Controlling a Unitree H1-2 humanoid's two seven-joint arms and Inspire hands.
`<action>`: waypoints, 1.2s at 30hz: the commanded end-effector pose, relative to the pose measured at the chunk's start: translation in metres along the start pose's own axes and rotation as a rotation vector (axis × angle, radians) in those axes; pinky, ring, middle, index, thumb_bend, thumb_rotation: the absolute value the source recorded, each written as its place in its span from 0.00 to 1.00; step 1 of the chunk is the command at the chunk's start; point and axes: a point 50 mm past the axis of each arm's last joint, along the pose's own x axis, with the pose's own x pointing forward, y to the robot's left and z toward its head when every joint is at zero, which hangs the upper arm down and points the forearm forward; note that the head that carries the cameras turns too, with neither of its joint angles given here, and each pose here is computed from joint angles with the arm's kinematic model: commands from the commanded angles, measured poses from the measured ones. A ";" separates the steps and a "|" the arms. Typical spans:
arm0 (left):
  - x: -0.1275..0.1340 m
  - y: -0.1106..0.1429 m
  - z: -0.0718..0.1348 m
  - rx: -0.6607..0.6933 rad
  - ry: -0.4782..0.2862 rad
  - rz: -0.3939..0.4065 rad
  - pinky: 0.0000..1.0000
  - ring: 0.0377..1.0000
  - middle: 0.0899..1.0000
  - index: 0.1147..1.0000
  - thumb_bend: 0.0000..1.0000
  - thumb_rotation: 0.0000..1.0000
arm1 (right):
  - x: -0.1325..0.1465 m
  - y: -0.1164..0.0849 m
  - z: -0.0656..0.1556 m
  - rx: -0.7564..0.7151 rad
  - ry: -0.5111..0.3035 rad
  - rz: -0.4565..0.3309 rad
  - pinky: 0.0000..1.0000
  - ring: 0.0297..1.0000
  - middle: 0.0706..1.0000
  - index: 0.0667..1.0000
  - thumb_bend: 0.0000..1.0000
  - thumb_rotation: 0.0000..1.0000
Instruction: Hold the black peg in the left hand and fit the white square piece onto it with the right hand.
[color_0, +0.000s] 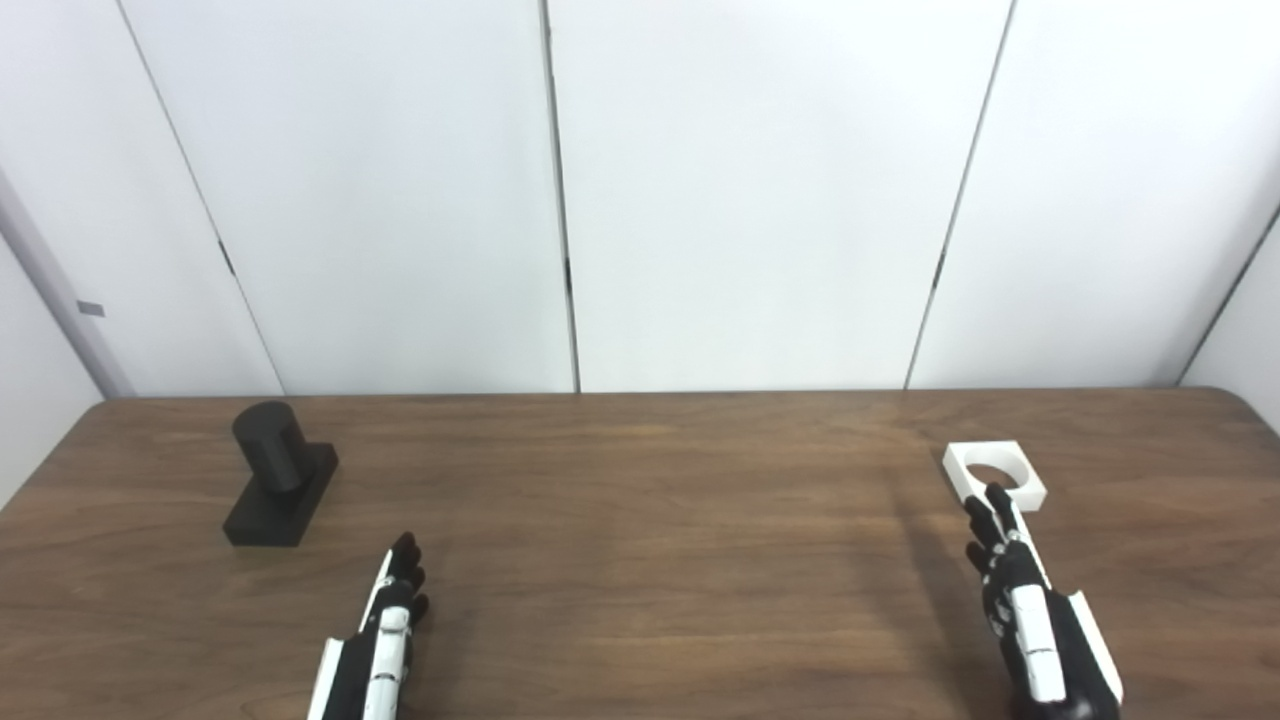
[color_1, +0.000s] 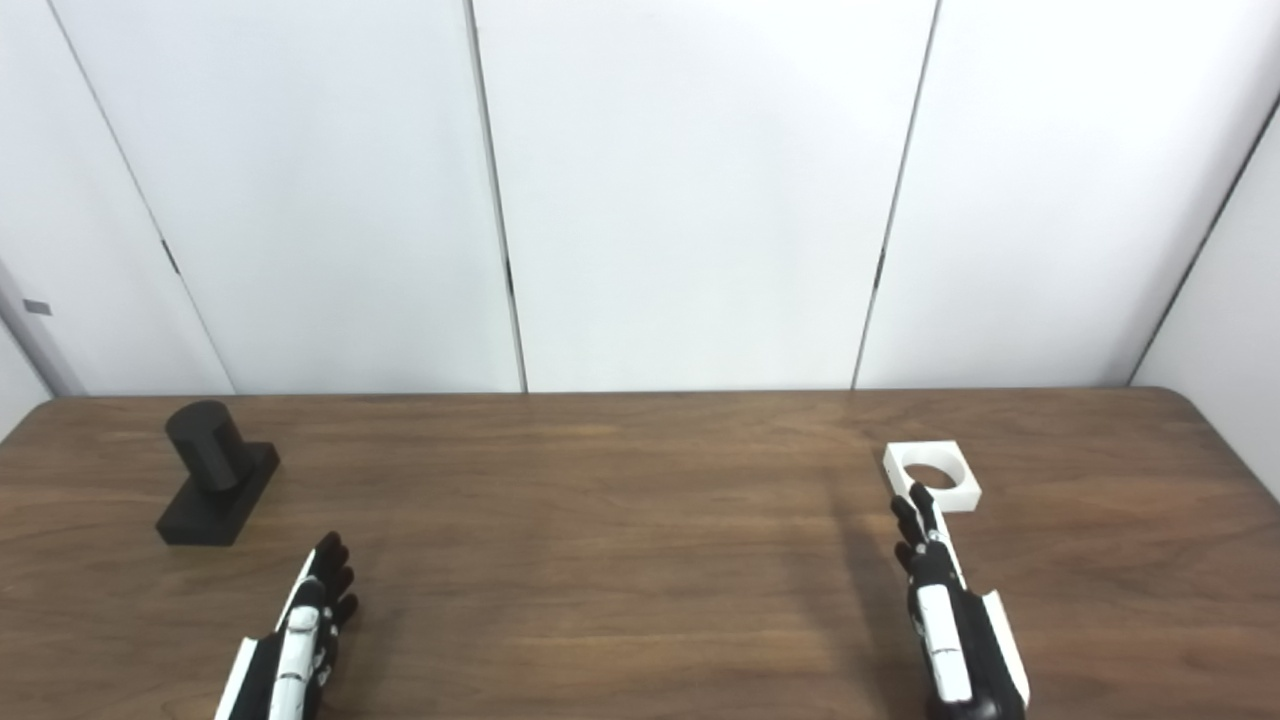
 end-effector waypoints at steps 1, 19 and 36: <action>-0.008 -0.003 -0.001 0.003 -0.011 0.003 0.99 1.00 1.00 0.99 0.57 1.00 | -0.024 0.005 -0.028 0.036 0.111 -0.011 1.00 1.00 0.97 1.00 0.53 1.00; -0.011 -0.022 0.000 0.027 0.004 -0.010 0.94 0.98 0.99 0.98 0.55 1.00 | -0.023 -0.013 -0.028 0.014 0.110 0.012 1.00 1.00 0.99 1.00 0.52 1.00; -0.012 -0.046 -0.008 0.043 0.031 -0.046 1.00 1.00 1.00 1.00 0.50 1.00 | -0.022 -0.032 -0.035 0.070 0.124 0.018 1.00 1.00 1.00 1.00 0.57 1.00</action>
